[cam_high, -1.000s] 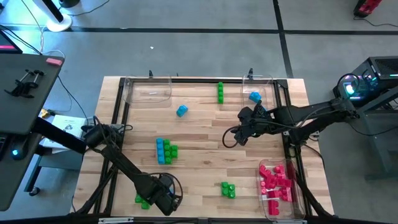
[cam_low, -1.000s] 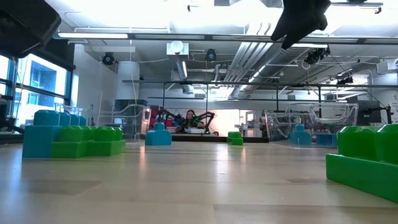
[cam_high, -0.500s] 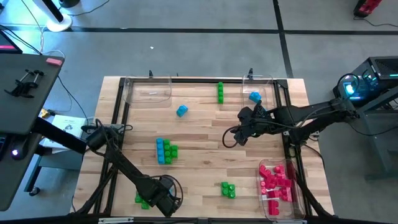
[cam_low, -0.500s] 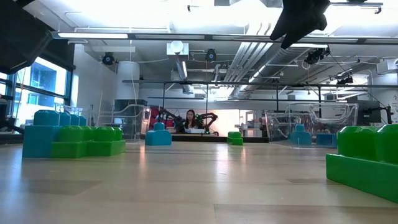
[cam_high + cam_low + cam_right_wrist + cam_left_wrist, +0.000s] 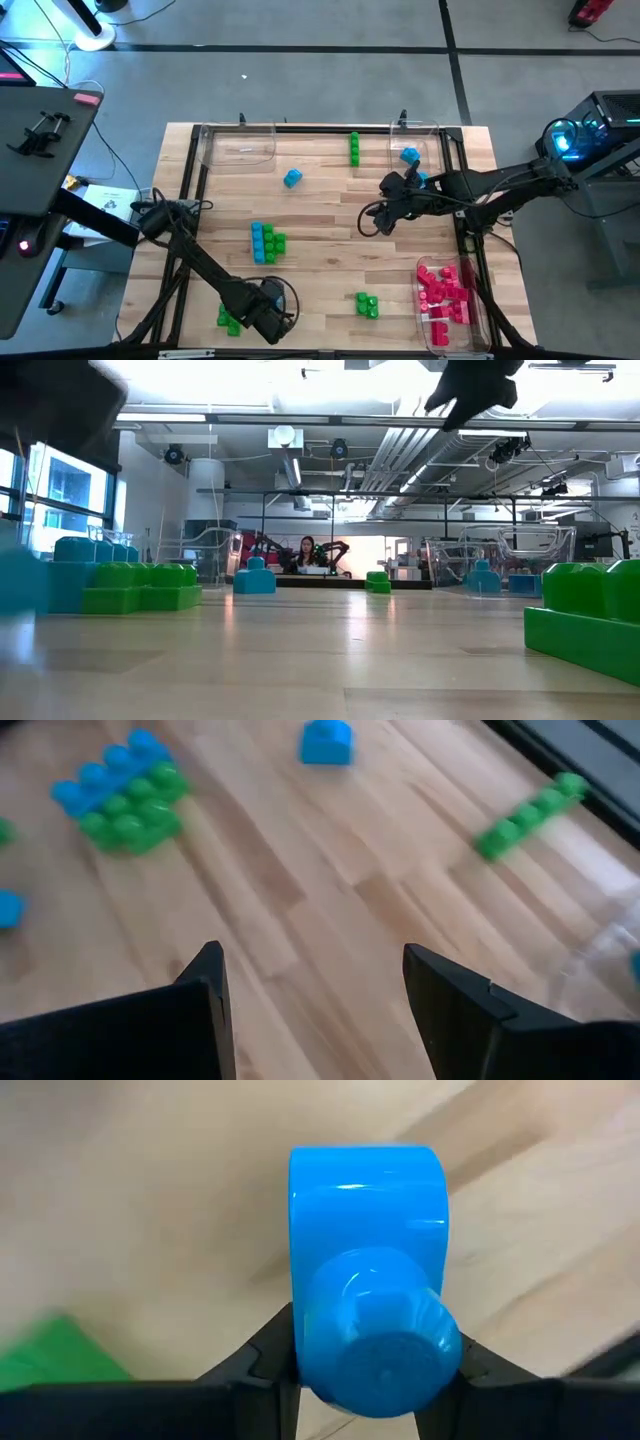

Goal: Sort blocks
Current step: Put the blue game piece into the top right transparent bin

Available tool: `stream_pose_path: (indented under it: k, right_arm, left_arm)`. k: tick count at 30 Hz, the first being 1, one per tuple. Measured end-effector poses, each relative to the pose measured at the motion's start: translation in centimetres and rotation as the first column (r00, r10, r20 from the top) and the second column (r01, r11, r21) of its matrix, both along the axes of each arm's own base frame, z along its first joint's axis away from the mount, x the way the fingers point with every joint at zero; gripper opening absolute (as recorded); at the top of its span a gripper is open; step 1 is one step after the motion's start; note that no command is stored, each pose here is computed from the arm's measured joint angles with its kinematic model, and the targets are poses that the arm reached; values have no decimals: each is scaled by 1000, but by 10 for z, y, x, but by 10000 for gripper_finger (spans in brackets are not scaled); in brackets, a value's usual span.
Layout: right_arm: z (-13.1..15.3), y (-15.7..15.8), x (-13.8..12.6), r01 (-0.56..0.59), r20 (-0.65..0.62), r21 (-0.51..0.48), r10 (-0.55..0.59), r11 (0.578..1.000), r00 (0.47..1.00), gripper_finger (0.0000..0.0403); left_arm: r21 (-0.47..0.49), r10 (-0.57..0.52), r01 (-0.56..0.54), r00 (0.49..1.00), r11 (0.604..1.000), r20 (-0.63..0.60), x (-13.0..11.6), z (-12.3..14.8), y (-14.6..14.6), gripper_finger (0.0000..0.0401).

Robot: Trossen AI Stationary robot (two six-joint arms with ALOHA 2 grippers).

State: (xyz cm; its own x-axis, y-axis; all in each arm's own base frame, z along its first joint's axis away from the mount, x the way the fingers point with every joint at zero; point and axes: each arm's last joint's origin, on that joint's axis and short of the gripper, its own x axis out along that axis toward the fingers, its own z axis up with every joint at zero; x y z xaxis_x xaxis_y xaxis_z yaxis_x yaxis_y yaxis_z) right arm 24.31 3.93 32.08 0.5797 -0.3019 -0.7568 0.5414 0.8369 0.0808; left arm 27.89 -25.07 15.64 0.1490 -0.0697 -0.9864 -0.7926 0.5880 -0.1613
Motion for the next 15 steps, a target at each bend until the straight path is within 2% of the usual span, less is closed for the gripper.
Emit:
stream_pose_path:
  k: [4, 7, 10, 15]
  right_arm:
    - [9, 5, 12, -129, 121, 33, 124, 991, 985, 174]
    - [20, 10, 25, -232, 276, 21, 217, 973, 936, 174]
    - [33, 15, 40, -305, 449, -12, 278, 952, 849, 174]
    - [48, 21, 64, -345, 660, -114, 331, 932, 675, 174]
  left_arm:
    - [130, -112, 93, 983, 987, 143, -5, 41, 18, 109]
    - [288, -237, 153, 930, 945, 281, -4, 76, 38, 109]
    - [435, -329, 149, 868, 888, 372, -3, 112, 65, 109]
    - [603, -475, 160, 779, 782, 409, 1, 163, 122, 109]
